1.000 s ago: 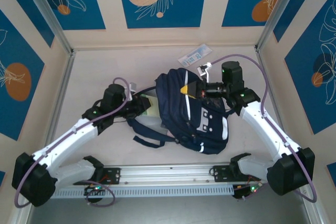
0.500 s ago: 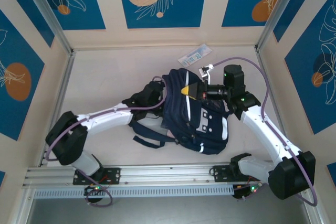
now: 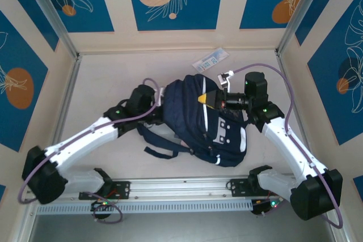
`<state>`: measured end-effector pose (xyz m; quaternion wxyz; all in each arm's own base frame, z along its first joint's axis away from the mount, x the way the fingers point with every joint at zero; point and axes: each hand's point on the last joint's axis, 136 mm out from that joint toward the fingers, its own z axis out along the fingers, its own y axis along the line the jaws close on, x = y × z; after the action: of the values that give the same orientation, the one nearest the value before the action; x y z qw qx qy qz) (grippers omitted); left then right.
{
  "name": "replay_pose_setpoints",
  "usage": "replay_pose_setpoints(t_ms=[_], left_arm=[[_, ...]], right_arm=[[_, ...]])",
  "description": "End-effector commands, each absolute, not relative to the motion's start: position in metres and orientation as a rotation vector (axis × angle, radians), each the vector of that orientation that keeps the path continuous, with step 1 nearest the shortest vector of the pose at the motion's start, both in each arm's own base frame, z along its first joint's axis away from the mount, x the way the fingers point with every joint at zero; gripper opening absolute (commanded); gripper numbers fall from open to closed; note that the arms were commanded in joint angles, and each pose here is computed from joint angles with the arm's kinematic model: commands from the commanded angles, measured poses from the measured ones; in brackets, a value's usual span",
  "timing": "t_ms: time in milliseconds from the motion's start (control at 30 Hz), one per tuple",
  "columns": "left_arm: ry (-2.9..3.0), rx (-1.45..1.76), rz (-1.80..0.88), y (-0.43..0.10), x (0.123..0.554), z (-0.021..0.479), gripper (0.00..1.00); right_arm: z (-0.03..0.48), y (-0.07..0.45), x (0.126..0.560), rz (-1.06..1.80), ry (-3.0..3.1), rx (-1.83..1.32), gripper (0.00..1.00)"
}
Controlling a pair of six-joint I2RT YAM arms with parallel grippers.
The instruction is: Pack books, pencil case, and school supplies into a backpack
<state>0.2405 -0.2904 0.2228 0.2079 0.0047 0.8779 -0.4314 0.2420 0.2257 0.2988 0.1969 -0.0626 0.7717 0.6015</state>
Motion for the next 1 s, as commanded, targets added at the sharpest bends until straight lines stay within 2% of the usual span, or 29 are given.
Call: replay_pose_setpoints(t_ms=[0, 100, 200, 233, 267, 367, 500, 600, 767, 800, 967], left_arm=[[2.477, 0.015, -1.052, -0.250, 0.229, 0.221, 0.83], [2.490, -0.070, -0.906, -0.213, 0.230, 0.224, 0.81], [2.513, -0.201, -0.484, -0.151, 0.233, 0.222, 0.75], [2.487, -0.193, -0.424, -0.142, 0.236, 0.227, 0.74], [2.454, -0.174, -0.395, -0.138, 0.239, 0.233, 0.72], [2.414, -0.153, -0.395, -0.139, 0.246, 0.245, 0.72], [2.461, -0.074, -0.432, -0.157, 0.251, 0.248, 0.74], [2.478, -0.041, -0.451, -0.164, 0.253, 0.247, 0.76], [2.492, -0.006, -0.550, -0.182, 0.253, 0.245, 0.76], [2.500, 0.000, -0.573, -0.186, 0.253, 0.245, 0.76], [2.523, 0.056, -0.640, -0.202, 0.254, 0.244, 0.75]], right_arm=[[0.322, 0.220, 0.237, 1.627, 2.051, -0.286, 0.00], [0.311, 0.217, 0.241, 1.555, 2.100, -0.253, 0.00], [0.296, 0.230, 0.236, 1.487, 2.174, -0.320, 0.00], [0.288, 0.237, 0.231, 1.442, 2.217, -0.371, 0.02], [0.278, 0.244, 0.228, 1.376, 2.274, -0.423, 0.10], [0.249, 0.250, 0.232, 1.186, 2.446, -0.445, 0.41], [0.246, 0.232, 0.255, 0.983, 2.462, -0.332, 0.58], [0.255, 0.215, 0.272, 0.891, 2.433, -0.260, 0.57], [0.251, 0.180, 0.309, 0.776, 2.395, -0.043, 0.49], [0.248, 0.174, 0.319, 0.767, 2.393, 0.011, 0.46], [0.237, 0.168, 0.375, 0.843, 2.407, 0.211, 0.18]])
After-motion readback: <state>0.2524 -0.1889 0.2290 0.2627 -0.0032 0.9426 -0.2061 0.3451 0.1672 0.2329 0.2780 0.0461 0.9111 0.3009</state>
